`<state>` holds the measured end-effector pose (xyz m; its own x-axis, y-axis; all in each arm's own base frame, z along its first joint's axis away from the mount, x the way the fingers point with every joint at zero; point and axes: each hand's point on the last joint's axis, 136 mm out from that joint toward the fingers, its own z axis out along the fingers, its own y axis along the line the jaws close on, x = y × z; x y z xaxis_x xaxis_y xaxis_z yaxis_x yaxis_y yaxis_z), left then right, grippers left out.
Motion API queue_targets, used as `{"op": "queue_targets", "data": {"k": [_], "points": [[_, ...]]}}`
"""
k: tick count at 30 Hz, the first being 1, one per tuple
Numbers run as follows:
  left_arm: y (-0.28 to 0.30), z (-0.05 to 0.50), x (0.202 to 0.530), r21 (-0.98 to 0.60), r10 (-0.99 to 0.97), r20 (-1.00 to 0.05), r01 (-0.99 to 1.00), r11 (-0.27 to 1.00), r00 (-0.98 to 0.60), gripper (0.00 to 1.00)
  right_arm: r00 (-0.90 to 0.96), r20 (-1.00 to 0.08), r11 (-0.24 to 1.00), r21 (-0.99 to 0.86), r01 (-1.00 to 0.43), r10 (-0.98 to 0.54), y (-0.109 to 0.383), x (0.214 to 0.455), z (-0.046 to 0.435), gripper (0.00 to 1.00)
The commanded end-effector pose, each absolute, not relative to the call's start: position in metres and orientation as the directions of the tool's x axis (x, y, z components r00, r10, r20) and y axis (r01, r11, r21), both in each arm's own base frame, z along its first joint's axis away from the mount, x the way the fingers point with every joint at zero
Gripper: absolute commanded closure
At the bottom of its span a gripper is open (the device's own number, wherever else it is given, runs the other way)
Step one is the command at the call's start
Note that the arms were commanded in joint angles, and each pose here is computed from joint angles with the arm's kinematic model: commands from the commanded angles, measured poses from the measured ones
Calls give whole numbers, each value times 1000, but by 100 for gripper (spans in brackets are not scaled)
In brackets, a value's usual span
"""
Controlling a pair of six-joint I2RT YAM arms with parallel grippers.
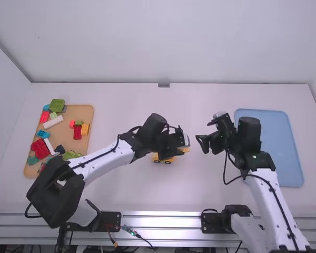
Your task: Assemble lego blocks to make yellow taxi
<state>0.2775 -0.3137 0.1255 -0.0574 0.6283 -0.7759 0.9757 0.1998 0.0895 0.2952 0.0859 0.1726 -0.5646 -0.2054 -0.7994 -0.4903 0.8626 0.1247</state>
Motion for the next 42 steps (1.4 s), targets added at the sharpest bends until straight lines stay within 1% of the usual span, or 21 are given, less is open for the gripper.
{"op": "queue_targets", "data": {"k": [1, 2, 5, 8, 12, 16, 20, 25, 30, 35, 38, 39, 40, 42], "points": [[-310, 110, 287, 57, 641, -757, 965, 257, -126, 98, -616, -788, 963, 160, -216, -7, 50, 293, 174, 2], [-310, 107, 288, 51, 644, -754, 965, 257, -132, 98, -607, -794, 966, 166, -197, 13, 46, 288, 177, 1], [-316, 98, 289, 15, 659, -738, 973, 232, -146, 98, -576, -817, 970, 162, -182, 28, 40, 277, 185, 1], [-328, 85, 292, -25, 695, -699, 977, 211, -168, 98, -532, -845, 974, 163, -156, 56, 33, 267, 193, 1], [-344, 71, 289, -20, 765, -636, 993, 119, -104, 98, -492, -866, 978, 171, -121, 91, 24, 259, 198, 1], [-357, 55, 291, 8, 790, -606, 992, 124, -94, 98, -488, -867, 980, 171, -100, 102, 19, 258, 196, 1], [-365, 34, 282, -8, 806, -586, 996, 94, -81, 98, -495, -862, 981, 176, -87, 110, 16, 258, 194, 1], [-366, 14, 279, 32, 845, -532, 996, 83, -53, 98, -508, -854, 976, 190, -102, 113, 18, 261, 191, 1], [-370, 4, 279, 40, 842, -537, 996, 79, -45, 98, -515, -849, 976, 192, -98, 115, 17, 264, 188, 1], [-364, -15, 282, 38, 862, -501, 994, 103, -70, 98, -520, -847, 976, 191, -102, 112, 18, 264, 187, 1], [-363, -15, 286, 41, 860, -506, 993, 110, -74, 98, -518, -849, 977, 187, -105, 107, 18, 264, 187, 1], [-363, -14, 287, 44, 858, -509, 993, 112, -74, 96, -518, -849, 977, 185, -106, 104, 18, 264, 187, 1], [-363, -14, 287, 45, 857, -509, 993, 112, -73, 89, -518, -849, 977, 185, -106, 105, 18, 264, 187, 1], [-364, -14, 288, 56, 860, -504, 991, 119, -75, 63, -520, -848, 977, 186, -107, 105, 18, 265, 187, 1]]}}
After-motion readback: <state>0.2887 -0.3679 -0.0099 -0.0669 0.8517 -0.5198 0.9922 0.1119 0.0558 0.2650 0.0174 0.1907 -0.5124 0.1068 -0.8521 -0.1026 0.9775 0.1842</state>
